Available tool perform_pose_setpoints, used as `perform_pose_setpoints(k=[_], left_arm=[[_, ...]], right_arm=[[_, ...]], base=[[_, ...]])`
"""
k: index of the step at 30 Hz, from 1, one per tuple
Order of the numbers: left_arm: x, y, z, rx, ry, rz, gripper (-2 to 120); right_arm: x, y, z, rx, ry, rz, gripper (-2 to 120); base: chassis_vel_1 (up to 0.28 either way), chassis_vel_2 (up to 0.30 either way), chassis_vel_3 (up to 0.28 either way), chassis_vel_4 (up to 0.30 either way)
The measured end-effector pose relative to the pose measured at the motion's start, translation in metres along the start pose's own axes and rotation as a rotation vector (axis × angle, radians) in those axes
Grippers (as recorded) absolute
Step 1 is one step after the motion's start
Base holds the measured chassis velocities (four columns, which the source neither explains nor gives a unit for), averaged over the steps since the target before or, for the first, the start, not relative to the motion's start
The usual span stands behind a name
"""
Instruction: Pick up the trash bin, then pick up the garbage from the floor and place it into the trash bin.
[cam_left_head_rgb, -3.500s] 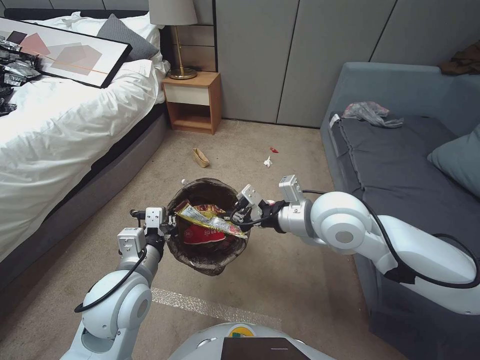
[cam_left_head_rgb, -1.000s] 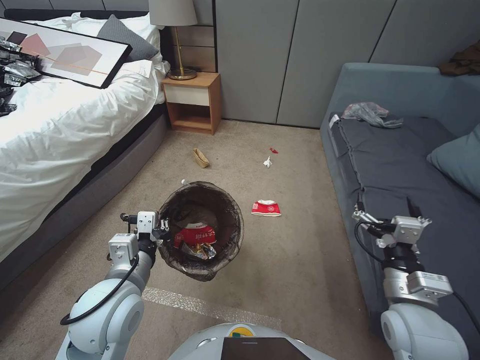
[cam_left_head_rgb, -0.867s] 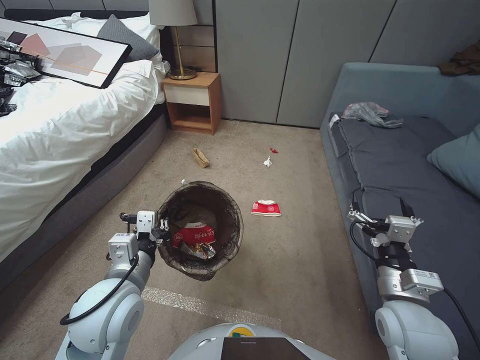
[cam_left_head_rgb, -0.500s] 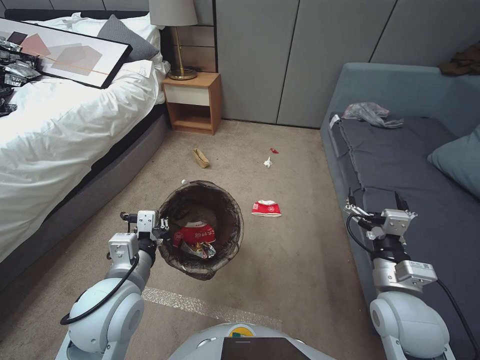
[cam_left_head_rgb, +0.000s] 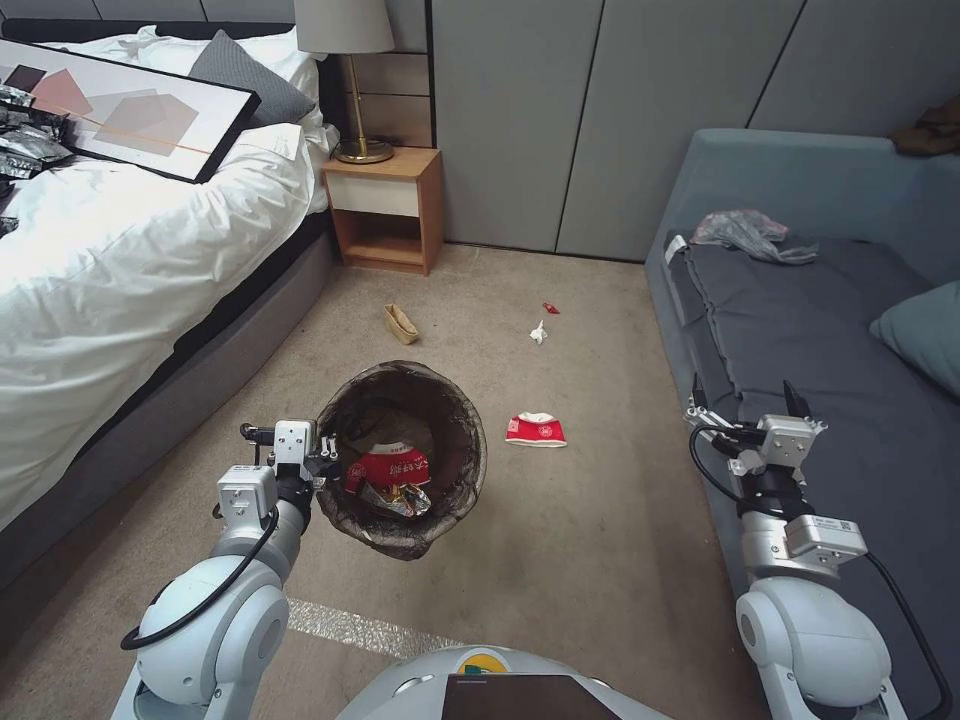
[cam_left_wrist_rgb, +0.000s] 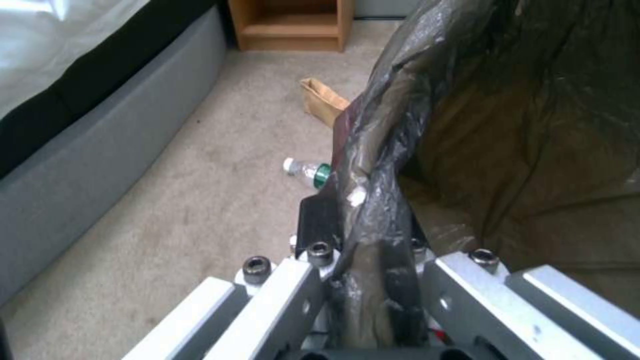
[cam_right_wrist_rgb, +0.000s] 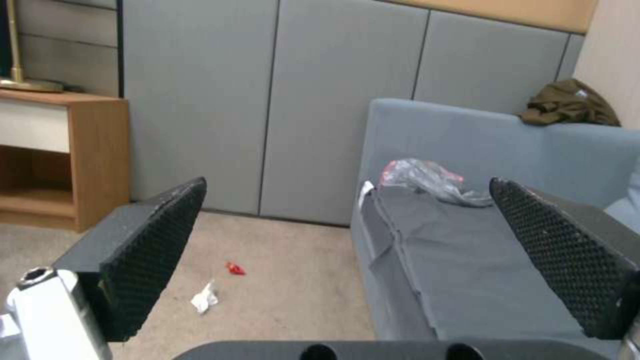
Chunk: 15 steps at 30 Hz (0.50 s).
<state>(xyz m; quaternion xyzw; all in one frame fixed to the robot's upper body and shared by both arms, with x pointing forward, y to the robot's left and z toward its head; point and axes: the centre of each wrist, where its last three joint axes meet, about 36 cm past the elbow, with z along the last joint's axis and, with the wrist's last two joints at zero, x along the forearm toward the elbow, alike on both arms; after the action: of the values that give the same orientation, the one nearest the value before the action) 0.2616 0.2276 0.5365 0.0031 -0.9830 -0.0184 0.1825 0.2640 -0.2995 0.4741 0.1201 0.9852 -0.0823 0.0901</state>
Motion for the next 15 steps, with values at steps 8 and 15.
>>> perform_pose_setpoints(k=[8, 15], left_arm=[[0.0004, -0.0005, 0.0011, -0.002, 0.003, -0.002, 0], [0.0007, -0.0005, 0.0015, -0.008, 0.005, 0.0, 0]], right_arm=[[-0.0001, 0.0022, 0.0024, -0.006, 0.006, -0.006, 100], [-0.0009, 0.004, 0.0047, -0.008, 0.009, -0.014, 100]], base=[[-0.081, 0.063, 0.074, -0.07], [-0.051, 0.071, 0.062, -0.071]])
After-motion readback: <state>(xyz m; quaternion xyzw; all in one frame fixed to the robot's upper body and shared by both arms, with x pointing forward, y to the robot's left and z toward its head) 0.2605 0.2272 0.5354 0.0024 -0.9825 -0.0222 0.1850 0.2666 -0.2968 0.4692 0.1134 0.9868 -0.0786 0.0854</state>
